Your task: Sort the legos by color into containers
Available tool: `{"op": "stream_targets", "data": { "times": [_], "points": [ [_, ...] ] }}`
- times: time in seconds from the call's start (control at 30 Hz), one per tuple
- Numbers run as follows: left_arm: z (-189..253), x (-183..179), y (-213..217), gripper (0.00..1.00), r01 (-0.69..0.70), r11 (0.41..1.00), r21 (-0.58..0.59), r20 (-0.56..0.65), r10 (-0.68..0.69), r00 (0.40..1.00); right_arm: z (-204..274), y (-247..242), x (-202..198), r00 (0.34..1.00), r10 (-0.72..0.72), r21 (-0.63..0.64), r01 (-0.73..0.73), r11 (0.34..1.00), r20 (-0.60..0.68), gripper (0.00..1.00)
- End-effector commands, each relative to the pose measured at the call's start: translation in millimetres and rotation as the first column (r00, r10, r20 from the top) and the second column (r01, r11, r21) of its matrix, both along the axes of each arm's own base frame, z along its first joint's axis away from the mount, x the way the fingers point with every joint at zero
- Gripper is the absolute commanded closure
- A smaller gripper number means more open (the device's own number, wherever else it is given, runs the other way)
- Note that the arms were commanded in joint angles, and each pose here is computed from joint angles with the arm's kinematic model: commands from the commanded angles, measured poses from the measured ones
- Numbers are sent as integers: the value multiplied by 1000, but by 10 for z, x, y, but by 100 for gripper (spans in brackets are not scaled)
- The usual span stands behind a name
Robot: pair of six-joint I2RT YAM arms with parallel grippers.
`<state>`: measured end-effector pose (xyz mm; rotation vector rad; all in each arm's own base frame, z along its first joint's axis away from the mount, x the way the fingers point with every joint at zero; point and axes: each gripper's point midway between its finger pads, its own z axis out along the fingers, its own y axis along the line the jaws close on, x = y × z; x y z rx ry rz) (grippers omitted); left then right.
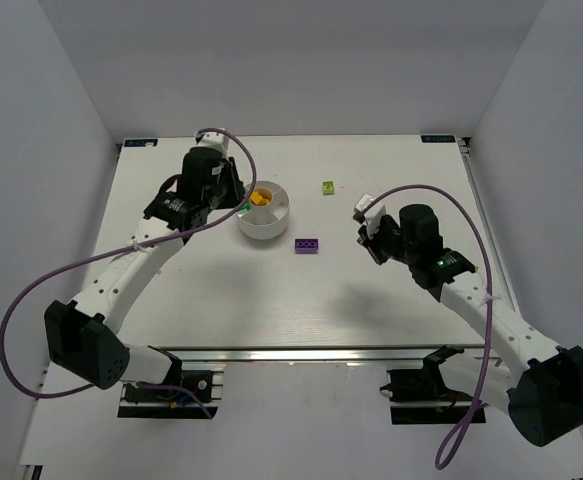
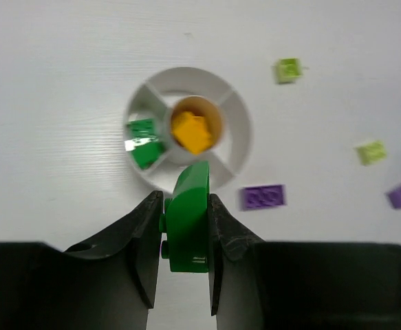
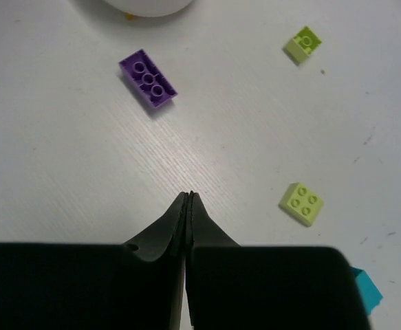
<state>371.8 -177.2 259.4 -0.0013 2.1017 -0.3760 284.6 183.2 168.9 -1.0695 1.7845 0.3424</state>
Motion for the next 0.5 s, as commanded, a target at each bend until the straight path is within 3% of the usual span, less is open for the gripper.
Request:
{"op": "stream_targets", "data": {
  "times": [0.0, 0.47],
  "points": [
    [-333, 117, 426, 100, -92, 979, 181, -72, 106, 992, 248, -86, 169, 993, -89, 74, 84, 994, 79, 100],
    [-701, 898, 296, 96, -34, 994, 100, -167, 50, 985, 210, -184, 143, 995, -89, 96, 85, 992, 44, 100]
  ]
}}
